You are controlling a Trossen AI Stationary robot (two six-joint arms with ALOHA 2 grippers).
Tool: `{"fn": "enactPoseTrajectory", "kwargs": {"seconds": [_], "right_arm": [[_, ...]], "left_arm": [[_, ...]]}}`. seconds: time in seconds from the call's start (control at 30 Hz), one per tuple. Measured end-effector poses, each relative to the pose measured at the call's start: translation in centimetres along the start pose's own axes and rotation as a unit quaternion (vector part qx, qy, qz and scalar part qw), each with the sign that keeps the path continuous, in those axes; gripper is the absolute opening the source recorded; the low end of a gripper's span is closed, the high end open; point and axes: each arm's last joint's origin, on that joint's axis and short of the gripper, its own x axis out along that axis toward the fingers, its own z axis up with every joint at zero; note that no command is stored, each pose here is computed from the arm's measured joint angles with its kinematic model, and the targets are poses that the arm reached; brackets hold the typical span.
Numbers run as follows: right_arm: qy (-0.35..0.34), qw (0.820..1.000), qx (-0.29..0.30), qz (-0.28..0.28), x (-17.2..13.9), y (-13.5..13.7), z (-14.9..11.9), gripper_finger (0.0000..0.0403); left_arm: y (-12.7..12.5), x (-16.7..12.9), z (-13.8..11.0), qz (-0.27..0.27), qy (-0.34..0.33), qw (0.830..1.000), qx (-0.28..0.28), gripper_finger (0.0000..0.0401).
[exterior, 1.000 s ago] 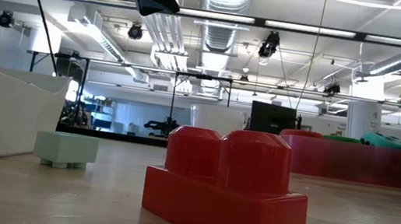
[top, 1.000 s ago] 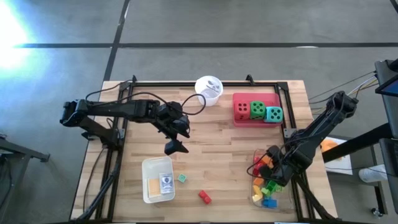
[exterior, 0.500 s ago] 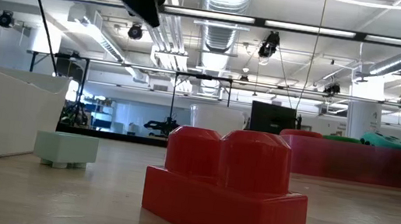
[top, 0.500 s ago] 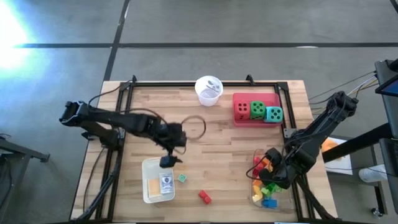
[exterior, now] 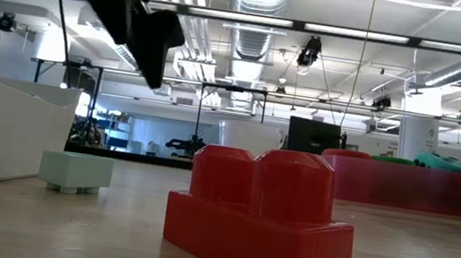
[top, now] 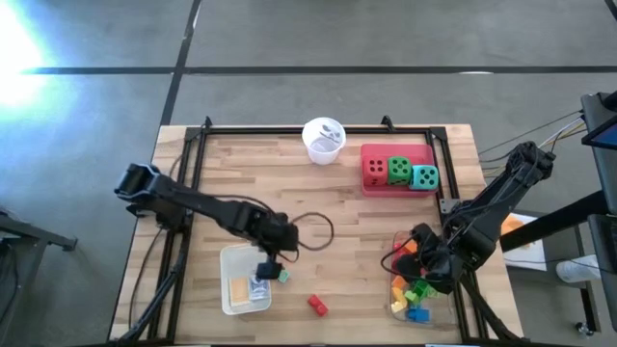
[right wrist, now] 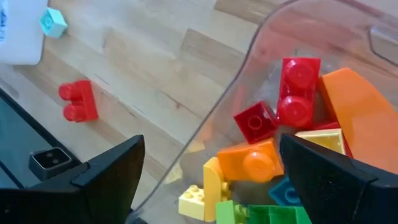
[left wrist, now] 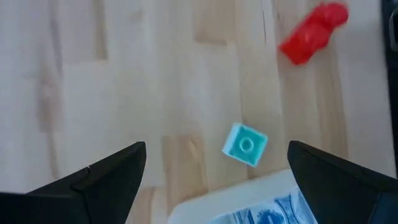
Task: Pick & Place Toys
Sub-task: Put the light blue game piece into the transparent bin
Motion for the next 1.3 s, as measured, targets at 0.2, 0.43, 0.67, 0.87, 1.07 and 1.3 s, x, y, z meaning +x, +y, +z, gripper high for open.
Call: {"fn": "enactPoseTrajectory", "kwargs": {"seconds": [0.2, 0.43, 0.67, 0.87, 1.07, 1.3], "right_arm": [[-0.007, 1.0, 0.003, 0.011, -0.4, 0.4, 0.1, 0.0364], [-0.007, 1.0, 0.014, 0.013, -0.4, 0.4, 0.1, 0.0364], [-0.007, 1.0, 0.018, 0.014, -0.4, 0.4, 0.1, 0.0364], [-0.026, 0.999, 0.028, 0.023, -0.4, 0.5, 0.2, 0.0364], [-0.029, 0.999, 0.029, 0.028, -0.4, 0.5, 0.2, 0.0364], [-0.025, 0.998, 0.033, 0.037, -0.4, 0.7, 0.1, 0.0364]], "left_arm": [[-2.0, 2.5, 0.4, 0.001, 0.061, 0.997, 0.052, 0.0393], [-2.1, 3.6, 0.1, -0.01, 0.105, 0.993, 0.046, 0.0393], [-2.0, 3.6, -0.2, 0.002, 0.119, 0.993, -0.005, 0.0393], [-1.3, 4.6, -0.1, 0.053, 0.117, 0.99, -0.056, 0.0392], [-2.1, 6.0, -1.1, 0.066, 0.161, 0.984, -0.026, 0.0392], [-2.5, 5.7, -2.2, 0.075, 0.217, 0.973, 0.023, 0.0392]]}}
